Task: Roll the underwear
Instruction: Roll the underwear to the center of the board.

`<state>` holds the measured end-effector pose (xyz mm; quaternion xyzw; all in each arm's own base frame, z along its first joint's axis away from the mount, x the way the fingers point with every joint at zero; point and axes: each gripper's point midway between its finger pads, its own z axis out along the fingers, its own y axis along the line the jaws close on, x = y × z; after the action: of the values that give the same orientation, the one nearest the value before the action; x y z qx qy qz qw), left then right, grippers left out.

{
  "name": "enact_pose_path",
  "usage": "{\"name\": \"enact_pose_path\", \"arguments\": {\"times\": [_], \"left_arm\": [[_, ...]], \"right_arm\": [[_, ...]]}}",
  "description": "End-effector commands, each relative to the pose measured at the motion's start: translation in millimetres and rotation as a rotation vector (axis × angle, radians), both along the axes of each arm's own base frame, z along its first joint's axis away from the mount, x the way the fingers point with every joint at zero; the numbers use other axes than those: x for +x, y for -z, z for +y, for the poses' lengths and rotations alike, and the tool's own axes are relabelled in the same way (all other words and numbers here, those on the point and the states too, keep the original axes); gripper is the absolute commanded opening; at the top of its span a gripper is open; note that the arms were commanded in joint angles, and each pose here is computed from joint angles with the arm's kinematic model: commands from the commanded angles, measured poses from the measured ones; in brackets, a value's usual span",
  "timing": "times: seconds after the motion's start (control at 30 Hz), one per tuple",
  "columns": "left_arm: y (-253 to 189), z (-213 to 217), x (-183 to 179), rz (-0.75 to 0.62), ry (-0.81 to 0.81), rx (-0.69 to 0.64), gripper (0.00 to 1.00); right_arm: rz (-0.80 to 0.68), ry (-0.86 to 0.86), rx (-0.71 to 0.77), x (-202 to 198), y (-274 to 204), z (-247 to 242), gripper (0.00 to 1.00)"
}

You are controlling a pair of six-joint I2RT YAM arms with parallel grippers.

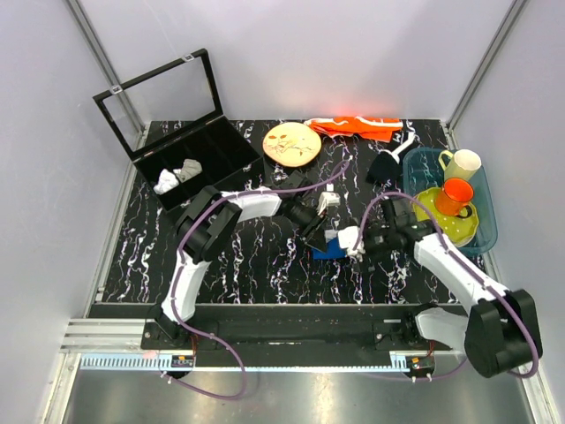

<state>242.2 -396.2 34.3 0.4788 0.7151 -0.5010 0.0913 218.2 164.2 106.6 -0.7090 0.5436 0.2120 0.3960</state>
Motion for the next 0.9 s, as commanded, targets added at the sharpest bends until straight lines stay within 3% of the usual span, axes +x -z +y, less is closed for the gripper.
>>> {"name": "enact_pose_path", "arguments": {"times": [0.0, 0.27, 0.57, 0.63, 0.67, 0.77, 0.87], "left_arm": [[66.6, 36.6, -30.6, 0.145, -0.028, 0.291, 0.4], [66.6, 33.4, -23.5, 0.172, -0.042, 0.305, 0.42], [60.4, 30.9, -9.8, 0.157, -0.083, 0.295, 0.42], [54.4, 34.9, -3.1, 0.128, -0.127, 0.287, 0.48], [47.2, 28.7, 8.2, 0.073, -0.156, 0.243, 0.51], [6.2, 30.0, 27.8, -0.111, -0.237, 0.129, 0.62], [-26.1, 44.0, 41.7, -0.29, -0.325, 0.065, 0.73]], "right_arm": [[-0.192, -0.078, -0.117, 24.9, 17.7, 13.7, 0.96], [-0.182, -0.111, -0.285, 26.0, 67.5, 6.8, 0.88], [-0.1, -0.095, -0.382, 19.9, 95.6, -6.3, 0.6], [-0.053, -0.077, -0.417, 19.6, 103.7, -10.9, 0.5], [-0.033, -0.045, -0.42, 24.0, 101.9, -10.3, 0.39], [0.031, -0.017, -0.44, 23.4, 104.5, -11.7, 0.29], [0.112, -0.007, -0.4, 16.4, 98.6, -4.1, 0.28]]}}
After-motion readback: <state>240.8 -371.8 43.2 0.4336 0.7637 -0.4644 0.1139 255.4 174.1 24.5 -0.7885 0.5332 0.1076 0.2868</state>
